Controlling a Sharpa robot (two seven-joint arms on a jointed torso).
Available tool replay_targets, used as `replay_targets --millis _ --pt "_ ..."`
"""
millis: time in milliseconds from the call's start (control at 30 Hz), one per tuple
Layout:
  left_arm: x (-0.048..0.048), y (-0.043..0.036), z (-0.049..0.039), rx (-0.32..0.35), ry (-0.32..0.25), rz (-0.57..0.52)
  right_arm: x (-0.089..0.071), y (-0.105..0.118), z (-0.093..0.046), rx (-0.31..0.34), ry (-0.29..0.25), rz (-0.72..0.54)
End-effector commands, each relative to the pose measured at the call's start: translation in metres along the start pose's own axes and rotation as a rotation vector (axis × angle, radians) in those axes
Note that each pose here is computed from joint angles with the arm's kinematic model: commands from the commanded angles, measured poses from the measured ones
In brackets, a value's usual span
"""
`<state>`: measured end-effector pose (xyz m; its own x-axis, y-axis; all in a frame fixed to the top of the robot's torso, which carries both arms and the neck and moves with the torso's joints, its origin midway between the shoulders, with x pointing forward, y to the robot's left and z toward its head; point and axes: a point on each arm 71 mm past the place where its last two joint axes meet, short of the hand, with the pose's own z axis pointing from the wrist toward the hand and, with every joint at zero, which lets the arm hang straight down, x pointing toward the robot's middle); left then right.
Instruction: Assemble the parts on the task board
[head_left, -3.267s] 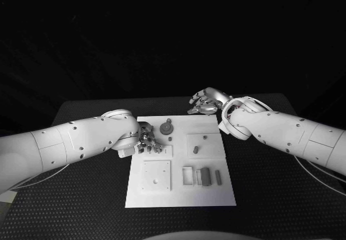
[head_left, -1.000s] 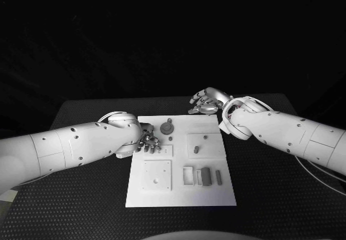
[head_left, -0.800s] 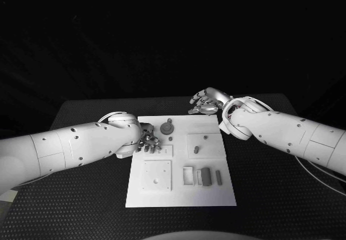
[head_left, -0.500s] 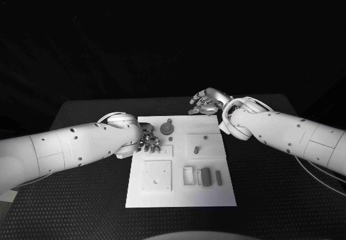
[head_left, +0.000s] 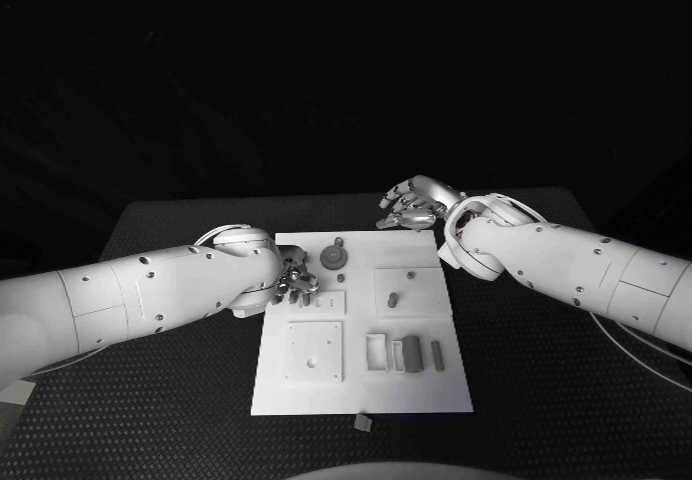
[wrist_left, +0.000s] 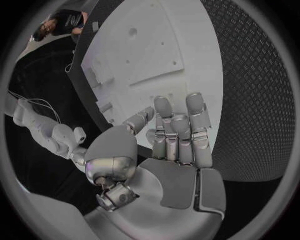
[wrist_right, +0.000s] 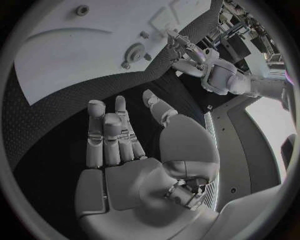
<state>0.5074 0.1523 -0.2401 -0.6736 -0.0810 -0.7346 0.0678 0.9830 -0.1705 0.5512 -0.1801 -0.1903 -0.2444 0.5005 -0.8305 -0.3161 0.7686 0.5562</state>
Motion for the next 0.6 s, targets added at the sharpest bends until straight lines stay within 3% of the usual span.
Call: replay_targets --millis 33,600 --pt "0.0005 -0.0019 -0.0003 0.009 0.001 -0.01 0.0013 0.0007 0.0 -0.005 0.013 -0.002" --pt "-0.0005 0.0004 0.0001 0.012 -0.004 -0.024 0.0014 0.0008 0.0001 -0.006 0.012 -0.002"
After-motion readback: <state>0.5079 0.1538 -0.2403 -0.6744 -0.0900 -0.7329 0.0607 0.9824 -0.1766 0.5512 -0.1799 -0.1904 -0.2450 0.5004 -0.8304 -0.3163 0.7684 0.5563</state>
